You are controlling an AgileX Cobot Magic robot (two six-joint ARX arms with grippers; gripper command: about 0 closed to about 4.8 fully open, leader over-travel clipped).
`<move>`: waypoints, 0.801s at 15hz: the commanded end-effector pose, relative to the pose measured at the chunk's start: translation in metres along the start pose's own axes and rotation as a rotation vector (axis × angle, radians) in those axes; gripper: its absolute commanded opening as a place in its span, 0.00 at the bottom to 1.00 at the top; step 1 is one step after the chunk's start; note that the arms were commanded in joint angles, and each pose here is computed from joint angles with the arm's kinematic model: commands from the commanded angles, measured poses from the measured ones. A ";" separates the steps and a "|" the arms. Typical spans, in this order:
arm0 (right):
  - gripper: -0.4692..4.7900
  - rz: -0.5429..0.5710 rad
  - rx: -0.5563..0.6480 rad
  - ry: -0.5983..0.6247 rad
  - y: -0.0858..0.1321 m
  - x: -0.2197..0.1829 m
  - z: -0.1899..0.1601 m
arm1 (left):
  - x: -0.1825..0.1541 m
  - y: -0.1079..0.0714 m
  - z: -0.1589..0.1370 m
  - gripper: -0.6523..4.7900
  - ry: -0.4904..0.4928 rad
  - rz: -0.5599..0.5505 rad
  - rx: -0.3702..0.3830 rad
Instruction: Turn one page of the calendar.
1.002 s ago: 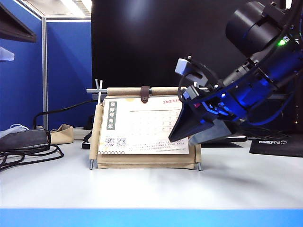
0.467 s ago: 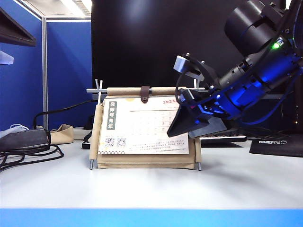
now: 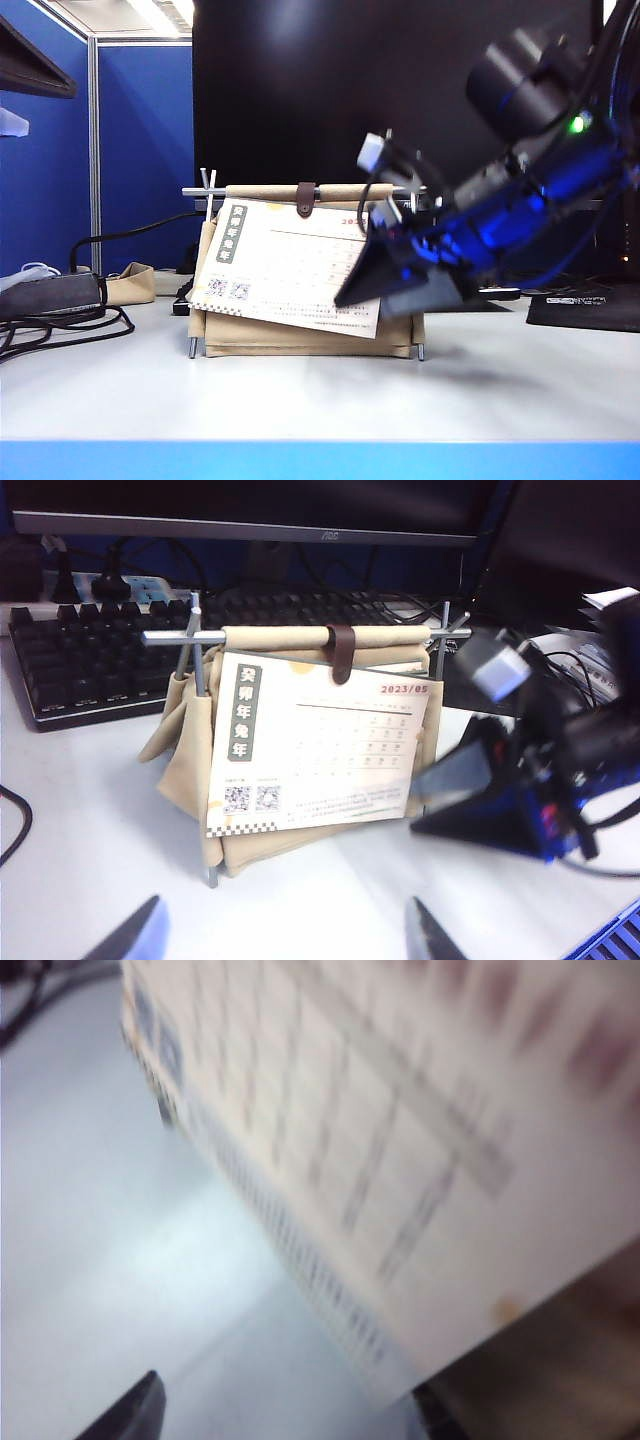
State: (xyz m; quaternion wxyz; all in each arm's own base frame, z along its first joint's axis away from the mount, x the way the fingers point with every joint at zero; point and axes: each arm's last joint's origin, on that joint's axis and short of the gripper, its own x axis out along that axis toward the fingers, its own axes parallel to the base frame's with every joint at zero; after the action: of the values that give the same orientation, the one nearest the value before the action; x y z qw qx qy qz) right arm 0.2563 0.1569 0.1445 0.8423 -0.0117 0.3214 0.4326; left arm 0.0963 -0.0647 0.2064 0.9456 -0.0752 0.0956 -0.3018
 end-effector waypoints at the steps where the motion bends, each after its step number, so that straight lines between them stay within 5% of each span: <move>1: 0.67 0.034 0.012 -0.002 -0.002 0.007 -0.003 | 0.000 0.000 0.001 0.69 -0.007 -0.006 0.002; 12: 0.63 0.057 0.085 -0.144 -0.005 0.013 0.007 | 0.000 0.000 -0.001 0.69 0.019 -0.015 0.000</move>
State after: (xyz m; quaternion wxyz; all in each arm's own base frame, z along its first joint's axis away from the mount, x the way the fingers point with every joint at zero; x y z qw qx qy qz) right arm 0.2690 0.1645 0.1376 0.8553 0.0527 0.2849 0.4296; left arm 0.0958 -0.0649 0.2041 0.9429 -0.0723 0.1078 -0.3067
